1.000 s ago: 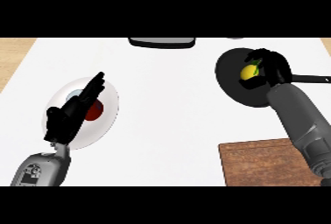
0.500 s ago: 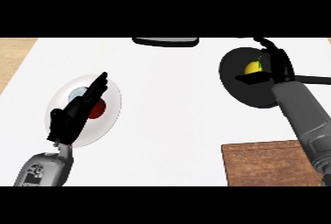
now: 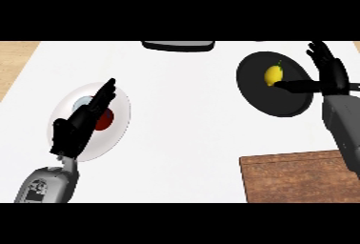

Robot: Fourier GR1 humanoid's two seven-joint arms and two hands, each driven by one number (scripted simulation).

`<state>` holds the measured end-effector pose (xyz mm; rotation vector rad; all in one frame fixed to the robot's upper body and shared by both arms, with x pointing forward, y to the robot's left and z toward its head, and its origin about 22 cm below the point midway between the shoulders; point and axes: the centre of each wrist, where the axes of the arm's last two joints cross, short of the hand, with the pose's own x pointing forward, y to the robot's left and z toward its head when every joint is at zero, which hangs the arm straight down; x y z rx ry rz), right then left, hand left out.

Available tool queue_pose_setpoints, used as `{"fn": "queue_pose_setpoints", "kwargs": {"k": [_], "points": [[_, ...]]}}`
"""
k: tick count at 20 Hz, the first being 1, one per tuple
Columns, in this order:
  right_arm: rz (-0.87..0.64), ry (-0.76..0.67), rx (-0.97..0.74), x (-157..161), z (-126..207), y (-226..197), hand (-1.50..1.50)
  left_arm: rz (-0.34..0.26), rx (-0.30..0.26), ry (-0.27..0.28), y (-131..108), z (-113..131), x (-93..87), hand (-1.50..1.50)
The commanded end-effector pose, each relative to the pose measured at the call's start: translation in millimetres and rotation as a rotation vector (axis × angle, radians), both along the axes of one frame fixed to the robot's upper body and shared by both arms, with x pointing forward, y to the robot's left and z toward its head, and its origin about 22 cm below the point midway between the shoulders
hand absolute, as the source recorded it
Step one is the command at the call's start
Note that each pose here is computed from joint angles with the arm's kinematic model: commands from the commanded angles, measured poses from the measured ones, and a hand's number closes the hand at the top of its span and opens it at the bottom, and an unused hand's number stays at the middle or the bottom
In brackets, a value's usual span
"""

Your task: Pick the lemon from the cutting board and place it in the pan

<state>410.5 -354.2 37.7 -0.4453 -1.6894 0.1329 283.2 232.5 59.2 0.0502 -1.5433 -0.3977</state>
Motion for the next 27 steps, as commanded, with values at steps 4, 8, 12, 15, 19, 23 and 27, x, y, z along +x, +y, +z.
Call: {"fn": "queue_pose_setpoints", "kwargs": {"k": [4,8,12,15,19,23,27], "points": [[0.112,-0.088,0.088,-33,-13,-54,-1.50,0.017,0.002,0.020,2,-5,-11.1,0.00],[0.129,-0.146,0.087,-60,-34,-75,-1.50,0.013,-0.015,0.021,3,0,-4.3,0.00],[0.168,-0.150,0.108,-72,-64,-60,-1.50,0.033,0.014,0.007,8,-2,5.6,0.00],[0.169,-0.134,0.126,-79,-48,-87,-1.50,0.026,0.028,0.021,2,7,-5.0,0.00],[0.177,-0.153,0.117,-103,-69,-94,-1.50,0.033,-0.012,0.023,9,-1,4.5,0.00],[0.195,-0.159,0.132,-116,-82,-96,-1.50,0.058,-0.006,0.035,31,-1,-0.6,0.00],[0.151,-0.159,0.111,-131,-101,-89,-1.50,0.053,0.011,0.024,3,6,-7.9,0.00]]}}
